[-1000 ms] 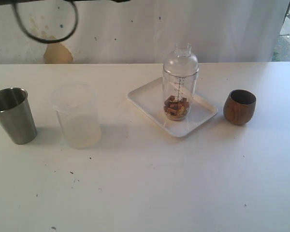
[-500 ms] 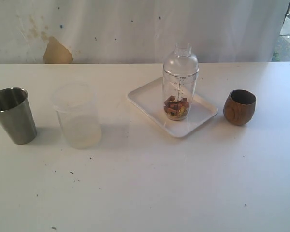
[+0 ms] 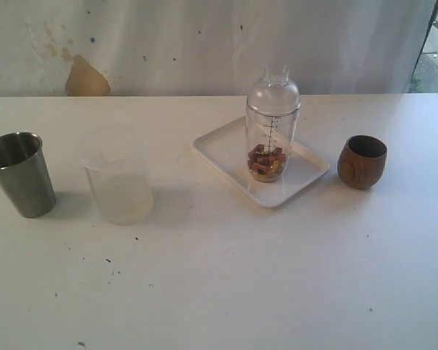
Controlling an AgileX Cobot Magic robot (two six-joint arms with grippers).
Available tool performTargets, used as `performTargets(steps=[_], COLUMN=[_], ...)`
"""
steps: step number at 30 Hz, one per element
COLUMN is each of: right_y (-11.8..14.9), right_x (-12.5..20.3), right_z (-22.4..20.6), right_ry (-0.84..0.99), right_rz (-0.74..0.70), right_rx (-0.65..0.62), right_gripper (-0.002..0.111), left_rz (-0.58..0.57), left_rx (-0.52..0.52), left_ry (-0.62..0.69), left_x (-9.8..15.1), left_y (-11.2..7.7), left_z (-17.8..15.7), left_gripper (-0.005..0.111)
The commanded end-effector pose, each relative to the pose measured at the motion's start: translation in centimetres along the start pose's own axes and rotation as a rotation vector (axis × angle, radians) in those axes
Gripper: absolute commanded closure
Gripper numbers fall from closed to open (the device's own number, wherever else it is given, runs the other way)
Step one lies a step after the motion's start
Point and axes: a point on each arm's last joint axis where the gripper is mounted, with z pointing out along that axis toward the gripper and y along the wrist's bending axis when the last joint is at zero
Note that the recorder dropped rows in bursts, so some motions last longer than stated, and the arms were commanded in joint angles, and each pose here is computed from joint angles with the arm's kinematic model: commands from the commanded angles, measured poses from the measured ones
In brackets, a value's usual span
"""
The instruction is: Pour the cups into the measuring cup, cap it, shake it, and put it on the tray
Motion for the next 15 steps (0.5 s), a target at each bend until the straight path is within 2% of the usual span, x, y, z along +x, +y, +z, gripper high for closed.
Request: performTargets(steps=[1, 15], right_y=[0.02, 0.02], right_x=[-0.05, -0.05], right_z=[-0.03, -0.03], right_ry=[-0.014, -0.014], right_rz=[-0.005, -0.005], right_rx=[-0.004, -0.004], right_gripper=[0.108, 0.108], left_rz=[-0.079, -0.072], left_rx=[0.014, 0.015], left_ry=[0.006, 0.022], left_x=[1.35, 1.9], left_y=[-0.2, -0.24], left_z=[-0.35, -0.2], left_gripper=[0.106, 0.106])
